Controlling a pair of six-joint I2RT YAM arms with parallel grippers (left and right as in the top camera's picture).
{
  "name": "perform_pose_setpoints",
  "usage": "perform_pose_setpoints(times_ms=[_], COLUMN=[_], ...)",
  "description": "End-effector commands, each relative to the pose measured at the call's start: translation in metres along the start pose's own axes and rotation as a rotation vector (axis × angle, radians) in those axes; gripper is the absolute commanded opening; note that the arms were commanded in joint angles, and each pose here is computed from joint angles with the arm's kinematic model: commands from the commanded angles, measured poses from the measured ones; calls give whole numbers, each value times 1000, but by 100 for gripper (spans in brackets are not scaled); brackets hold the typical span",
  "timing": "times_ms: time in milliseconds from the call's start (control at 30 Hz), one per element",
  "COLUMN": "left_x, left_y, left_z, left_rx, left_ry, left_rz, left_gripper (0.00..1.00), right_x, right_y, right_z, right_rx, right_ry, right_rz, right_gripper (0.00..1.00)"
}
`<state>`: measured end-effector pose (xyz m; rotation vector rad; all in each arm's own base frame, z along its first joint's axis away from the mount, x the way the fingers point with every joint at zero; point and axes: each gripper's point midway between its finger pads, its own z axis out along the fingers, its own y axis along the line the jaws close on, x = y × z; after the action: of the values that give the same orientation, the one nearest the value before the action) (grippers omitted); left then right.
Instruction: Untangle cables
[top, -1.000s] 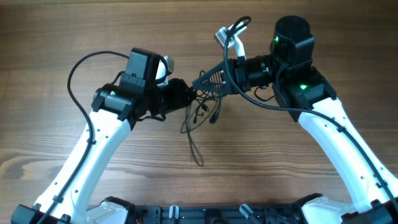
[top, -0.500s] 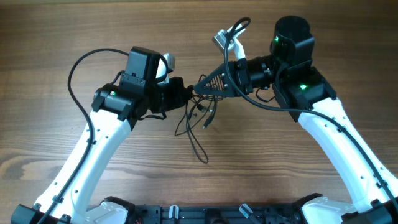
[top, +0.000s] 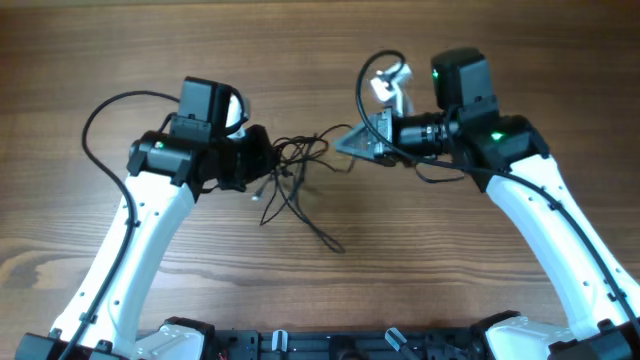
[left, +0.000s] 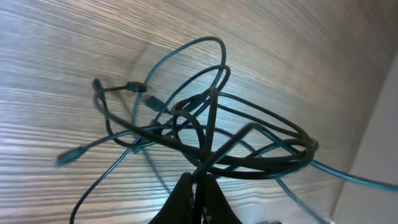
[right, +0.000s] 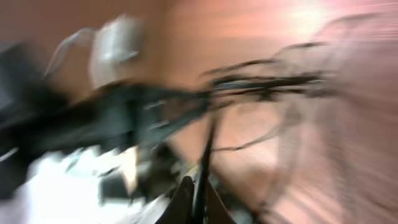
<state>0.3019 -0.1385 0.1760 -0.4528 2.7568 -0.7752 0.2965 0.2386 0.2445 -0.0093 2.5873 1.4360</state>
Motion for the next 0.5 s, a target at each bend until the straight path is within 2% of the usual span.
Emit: perform_pose_setpoints(times_ms=[0, 133, 167, 200, 267, 300, 333, 367, 467], left_x=[-5, -5, -5, -5, -6, -7, -7, -8, -8], left_y=[4, 4, 4, 4, 3, 2, 2, 1, -4], left_z=[-1, -1, -1, -1, -1, -1, -1, -1, -1], left_rx=[-14, -14, -14, -14, -9, -7, -5, -2, 22], left_ry=[-12, -13, -13, -13, -18, -21, -23, -26, -21], left_rz=[-18, -18, -18, -18, -16, -15, -13, -12, -2], left_gripper=[4, 4, 4, 4, 4, 4, 4, 4, 4], right_x=[-30, -28, -27, -25, -20, -19, -16, -15, -13], right_y=[-68, -99, -105, -110, -123, -127, -129, -128, -112], right_z=[-21, -38, -42, -45, -54, -56, -57, -57, -44], right_rx=[363, 521, 555, 588, 670, 693, 703, 700, 598], right_ry=[-197, -230, -234, -236, -238, -238, -232, -226, -153], right_rz=[28, 85, 94, 102, 120, 125, 129, 130, 20], right_gripper=[4, 4, 7, 16, 19, 24, 35, 41, 48])
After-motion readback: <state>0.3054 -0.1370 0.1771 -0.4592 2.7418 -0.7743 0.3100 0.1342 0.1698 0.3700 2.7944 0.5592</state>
